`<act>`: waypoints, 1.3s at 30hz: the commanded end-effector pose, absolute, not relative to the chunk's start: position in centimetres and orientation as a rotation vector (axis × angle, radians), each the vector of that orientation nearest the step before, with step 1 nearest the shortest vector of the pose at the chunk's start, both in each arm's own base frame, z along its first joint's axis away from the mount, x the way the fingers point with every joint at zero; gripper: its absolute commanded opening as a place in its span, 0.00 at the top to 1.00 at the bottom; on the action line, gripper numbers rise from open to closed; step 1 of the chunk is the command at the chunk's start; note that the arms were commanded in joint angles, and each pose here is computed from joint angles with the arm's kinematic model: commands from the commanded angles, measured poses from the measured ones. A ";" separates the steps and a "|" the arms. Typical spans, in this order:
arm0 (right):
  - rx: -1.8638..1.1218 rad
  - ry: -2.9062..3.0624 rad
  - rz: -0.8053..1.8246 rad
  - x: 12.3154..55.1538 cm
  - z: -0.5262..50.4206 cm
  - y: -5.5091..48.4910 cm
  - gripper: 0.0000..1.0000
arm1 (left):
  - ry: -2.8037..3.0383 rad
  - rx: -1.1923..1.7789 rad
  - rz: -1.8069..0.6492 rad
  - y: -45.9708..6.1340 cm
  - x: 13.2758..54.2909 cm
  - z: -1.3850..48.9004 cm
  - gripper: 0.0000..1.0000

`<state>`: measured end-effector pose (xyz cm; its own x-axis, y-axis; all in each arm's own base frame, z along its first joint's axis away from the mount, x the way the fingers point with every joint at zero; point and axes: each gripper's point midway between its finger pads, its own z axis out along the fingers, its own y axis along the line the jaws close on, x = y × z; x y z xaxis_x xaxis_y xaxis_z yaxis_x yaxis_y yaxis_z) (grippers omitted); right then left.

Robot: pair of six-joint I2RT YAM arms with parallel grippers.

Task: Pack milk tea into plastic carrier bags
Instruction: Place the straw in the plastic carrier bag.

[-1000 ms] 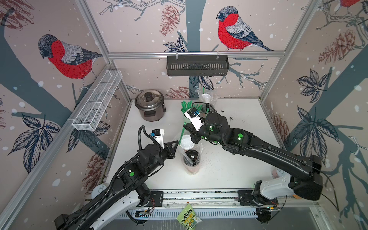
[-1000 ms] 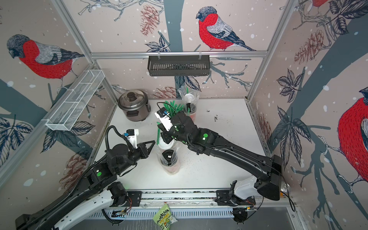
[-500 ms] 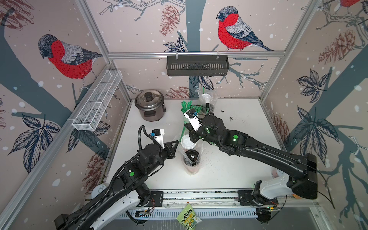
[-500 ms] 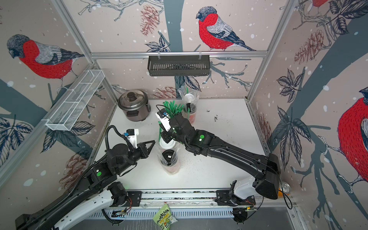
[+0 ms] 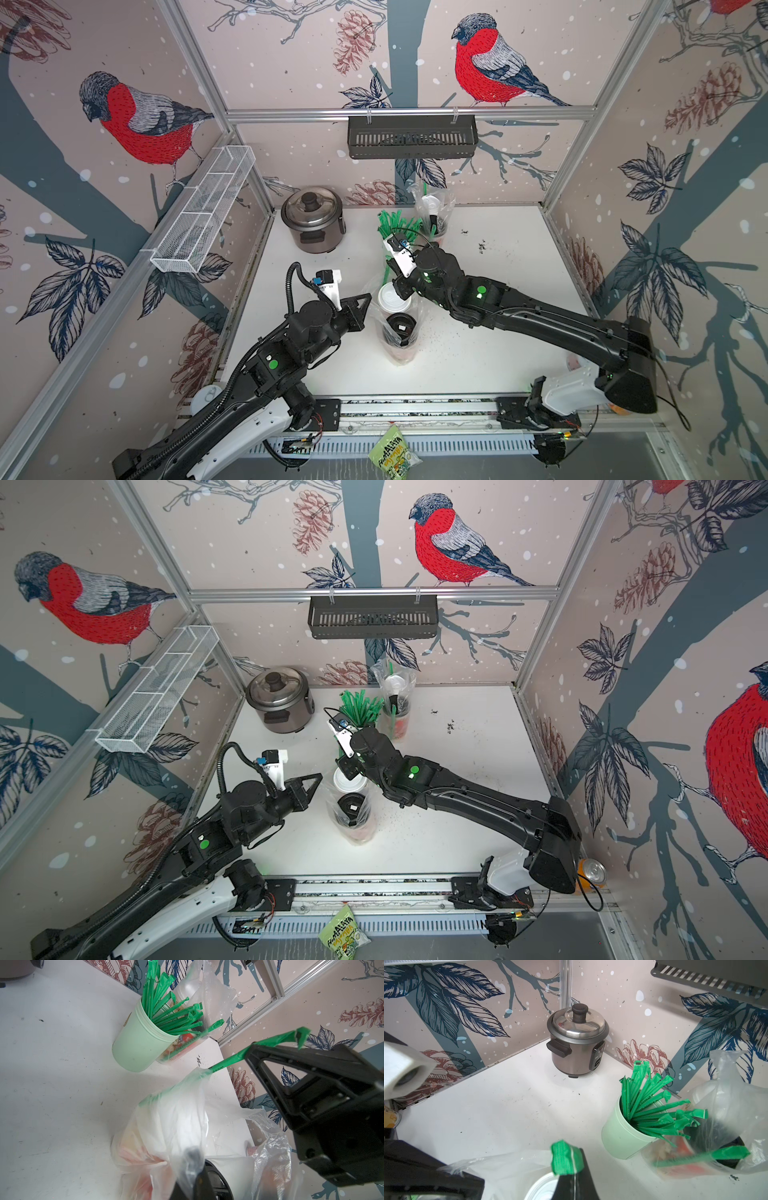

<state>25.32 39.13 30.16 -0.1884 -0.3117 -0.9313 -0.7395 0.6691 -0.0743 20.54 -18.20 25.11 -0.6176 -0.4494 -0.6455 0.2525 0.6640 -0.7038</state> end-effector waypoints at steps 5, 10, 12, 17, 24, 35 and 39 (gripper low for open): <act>-0.790 1.800 0.445 26.1 28.6 38.6 1.00 | 1.985 -0.180 -0.992 -17.8 20.8 25.1 1.00; -0.769 1.824 0.458 26.3 27.2 38.2 1.00 | 1.996 -0.184 -0.981 -17.8 20.9 24.6 1.00; -0.759 1.835 0.466 26.4 26.7 38.0 1.00 | 2.000 -0.186 -0.976 -17.7 21.0 24.4 1.00; -0.746 1.859 0.486 26.4 25.6 37.7 1.00 | 1.999 -0.190 -0.972 -17.6 21.0 24.3 1.00; -0.736 1.896 0.494 26.7 23.9 37.2 0.94 | 1.999 -0.192 -0.968 -17.6 21.0 24.3 1.00; -0.702 1.833 0.506 27.6 28.2 35.7 0.52 | 2.000 -0.182 -0.975 -17.7 20.9 24.2 1.00; -0.661 1.767 0.546 28.5 31.4 34.5 0.39 | 2.002 -0.175 -0.976 -17.7 20.9 23.9 1.00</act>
<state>28.35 34.70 29.51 -0.2609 -0.1918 -0.9461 -0.6559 0.7543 0.0279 20.67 -17.85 23.81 -0.6184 -0.4473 -0.6462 0.2297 0.6834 -0.6929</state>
